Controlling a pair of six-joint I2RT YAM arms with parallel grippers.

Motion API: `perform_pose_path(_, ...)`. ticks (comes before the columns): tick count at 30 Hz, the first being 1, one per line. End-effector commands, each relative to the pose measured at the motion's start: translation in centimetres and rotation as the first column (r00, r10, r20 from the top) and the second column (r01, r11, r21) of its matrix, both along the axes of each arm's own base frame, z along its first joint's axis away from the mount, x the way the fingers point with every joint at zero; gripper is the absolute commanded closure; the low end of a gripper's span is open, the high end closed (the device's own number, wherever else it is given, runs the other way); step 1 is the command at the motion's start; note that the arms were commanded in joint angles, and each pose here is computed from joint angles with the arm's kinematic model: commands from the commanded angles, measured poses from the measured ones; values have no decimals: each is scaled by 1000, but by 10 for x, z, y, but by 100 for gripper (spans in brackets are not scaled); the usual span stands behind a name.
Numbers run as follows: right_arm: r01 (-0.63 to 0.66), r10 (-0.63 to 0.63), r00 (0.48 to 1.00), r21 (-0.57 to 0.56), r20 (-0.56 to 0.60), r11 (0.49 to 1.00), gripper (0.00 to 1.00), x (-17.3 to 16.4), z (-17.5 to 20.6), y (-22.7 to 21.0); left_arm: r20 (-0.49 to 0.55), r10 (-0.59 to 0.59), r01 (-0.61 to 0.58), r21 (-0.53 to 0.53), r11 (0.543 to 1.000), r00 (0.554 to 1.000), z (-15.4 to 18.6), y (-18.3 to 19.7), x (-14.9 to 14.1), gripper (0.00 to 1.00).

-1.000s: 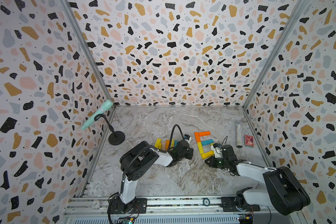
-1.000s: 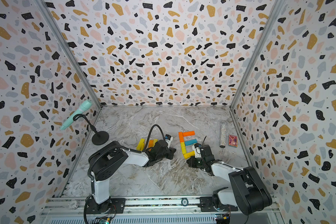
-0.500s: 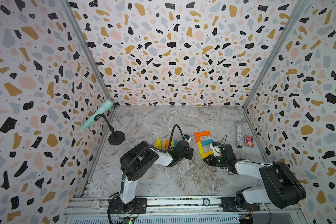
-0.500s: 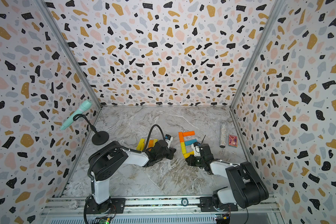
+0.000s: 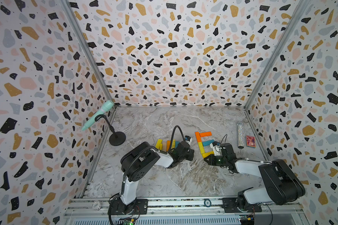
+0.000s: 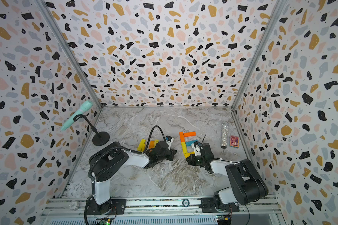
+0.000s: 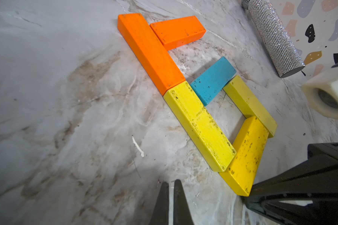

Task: Assemble the number 6 with building blocks
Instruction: Adjust the building block at the center of the board.

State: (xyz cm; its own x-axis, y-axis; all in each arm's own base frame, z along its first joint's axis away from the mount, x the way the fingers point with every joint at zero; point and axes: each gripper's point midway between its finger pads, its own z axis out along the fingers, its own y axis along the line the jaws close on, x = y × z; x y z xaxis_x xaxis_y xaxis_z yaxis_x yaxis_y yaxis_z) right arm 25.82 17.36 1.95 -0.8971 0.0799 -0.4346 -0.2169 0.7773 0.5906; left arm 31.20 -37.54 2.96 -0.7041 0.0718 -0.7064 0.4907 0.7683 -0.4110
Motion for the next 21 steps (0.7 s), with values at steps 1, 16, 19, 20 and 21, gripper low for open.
perform_pose_path(1, 4, -6, 999, -52, -43, 999, 94, -7, -10, -7, 15, 4, -3, -30, 1000, 1000, 6, -2, -1, 100)
perform_pose_path(16, 89, -72, 980, -85, 188, 992, 88, 63, 82, -33, 110, 32, -32, -1, 999, 993, 44, -14, 31, 100)
perform_pose_path(19, 76, -53, 979, -111, 199, 991, 89, 95, 85, -29, 121, 37, -38, 5, 999, 992, 50, -18, 43, 100)
perform_pose_path(20, 71, -47, 979, -118, 200, 990, 90, 106, 85, -27, 123, 41, -42, 5, 999, 992, 52, -18, 46, 100)
perform_pose_path(21, 63, -38, 981, -128, 191, 990, 90, 116, 82, -25, 125, 52, -53, 3, 999, 991, 53, -17, 51, 100)
